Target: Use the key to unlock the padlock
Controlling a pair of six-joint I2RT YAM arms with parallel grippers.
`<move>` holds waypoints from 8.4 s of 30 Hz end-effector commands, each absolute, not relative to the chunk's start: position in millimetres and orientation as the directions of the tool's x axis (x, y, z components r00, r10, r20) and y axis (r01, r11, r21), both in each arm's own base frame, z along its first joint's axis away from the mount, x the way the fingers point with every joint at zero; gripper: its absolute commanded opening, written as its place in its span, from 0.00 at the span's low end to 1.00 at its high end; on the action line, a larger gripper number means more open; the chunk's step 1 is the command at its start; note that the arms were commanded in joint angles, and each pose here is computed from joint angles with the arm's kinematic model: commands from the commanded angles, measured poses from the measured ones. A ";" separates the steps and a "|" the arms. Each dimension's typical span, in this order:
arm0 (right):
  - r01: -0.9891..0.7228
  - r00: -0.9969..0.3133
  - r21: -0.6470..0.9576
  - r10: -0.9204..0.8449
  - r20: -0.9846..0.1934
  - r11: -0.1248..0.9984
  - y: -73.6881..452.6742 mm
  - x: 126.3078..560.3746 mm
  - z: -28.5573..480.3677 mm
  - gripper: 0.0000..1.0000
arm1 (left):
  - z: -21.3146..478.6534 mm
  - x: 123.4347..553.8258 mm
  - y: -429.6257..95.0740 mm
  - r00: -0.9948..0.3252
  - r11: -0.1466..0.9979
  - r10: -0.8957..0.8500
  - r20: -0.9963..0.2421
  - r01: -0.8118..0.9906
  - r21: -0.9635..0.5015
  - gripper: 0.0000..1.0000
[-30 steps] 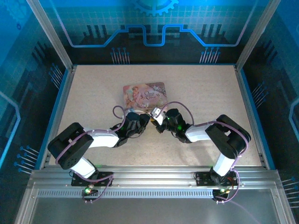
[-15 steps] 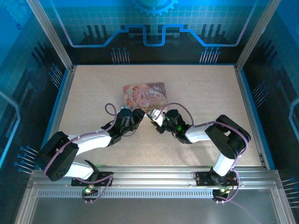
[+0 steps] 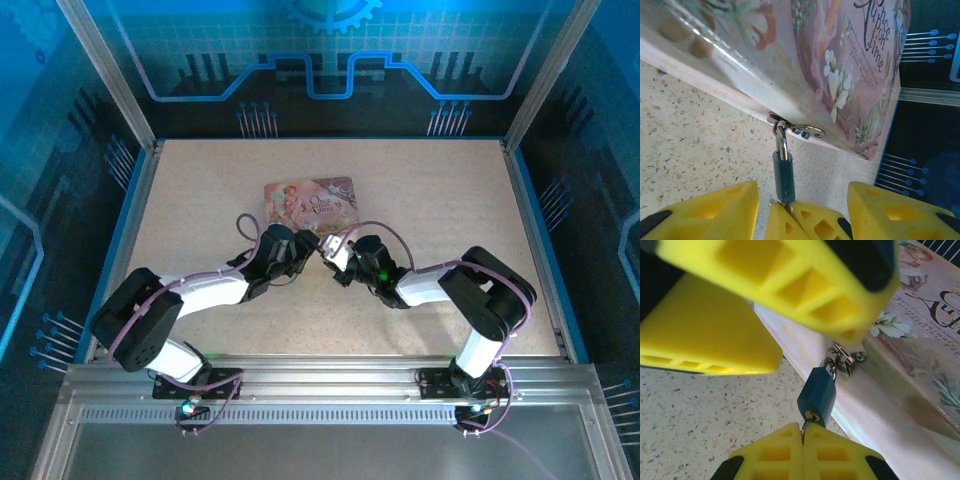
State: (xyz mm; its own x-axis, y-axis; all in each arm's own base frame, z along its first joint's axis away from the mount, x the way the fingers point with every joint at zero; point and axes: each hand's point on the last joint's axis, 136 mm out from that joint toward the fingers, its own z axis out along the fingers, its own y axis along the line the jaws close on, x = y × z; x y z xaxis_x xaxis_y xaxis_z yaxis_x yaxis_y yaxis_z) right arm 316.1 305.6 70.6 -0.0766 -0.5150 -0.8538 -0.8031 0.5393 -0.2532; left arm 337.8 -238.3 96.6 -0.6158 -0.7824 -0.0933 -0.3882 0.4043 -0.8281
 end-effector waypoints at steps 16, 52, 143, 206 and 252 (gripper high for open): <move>-0.825 -0.086 -0.244 -0.539 -0.838 0.510 311.8 307.4 59.6 0.00 | 82.4 344.3 -247.1 -0.650 0.476 -0.751 -0.112 -0.416 -0.775 0.38; -0.838 -0.206 -0.016 -0.343 -0.916 0.545 318.4 312.4 75.7 0.00 | 74.4 344.3 -255.4 -0.658 0.488 -0.743 -0.124 -0.405 -0.773 0.00; -0.386 -0.875 0.692 -0.005 -0.484 0.610 266.4 328.5 54.7 0.07 | 65.8 417.9 -127.1 -0.764 0.604 -0.628 -0.151 -0.355 -0.714 0.67; -0.612 -0.726 0.679 0.052 -0.685 0.405 236.4 348.2 108.2 0.73 | 183.4 356.0 -198.6 -0.840 0.673 -0.417 -0.347 -0.029 -0.739 0.63; -0.681 -0.718 0.692 -0.031 -0.696 0.237 293.5 360.8 60.0 0.57 | 116.0 398.6 -247.4 -0.893 0.676 -0.388 -0.228 -0.108 -0.729 0.57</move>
State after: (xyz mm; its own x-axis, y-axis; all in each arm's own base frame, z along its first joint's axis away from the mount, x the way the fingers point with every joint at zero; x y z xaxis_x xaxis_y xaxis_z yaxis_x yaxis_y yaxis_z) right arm 363.0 285.7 54.1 -0.7484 -0.0183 -0.6630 -0.6393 0.2858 0.7139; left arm 398.6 -240.6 122.7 -0.8864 -0.3931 -0.2446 -0.0947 0.6711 -0.7353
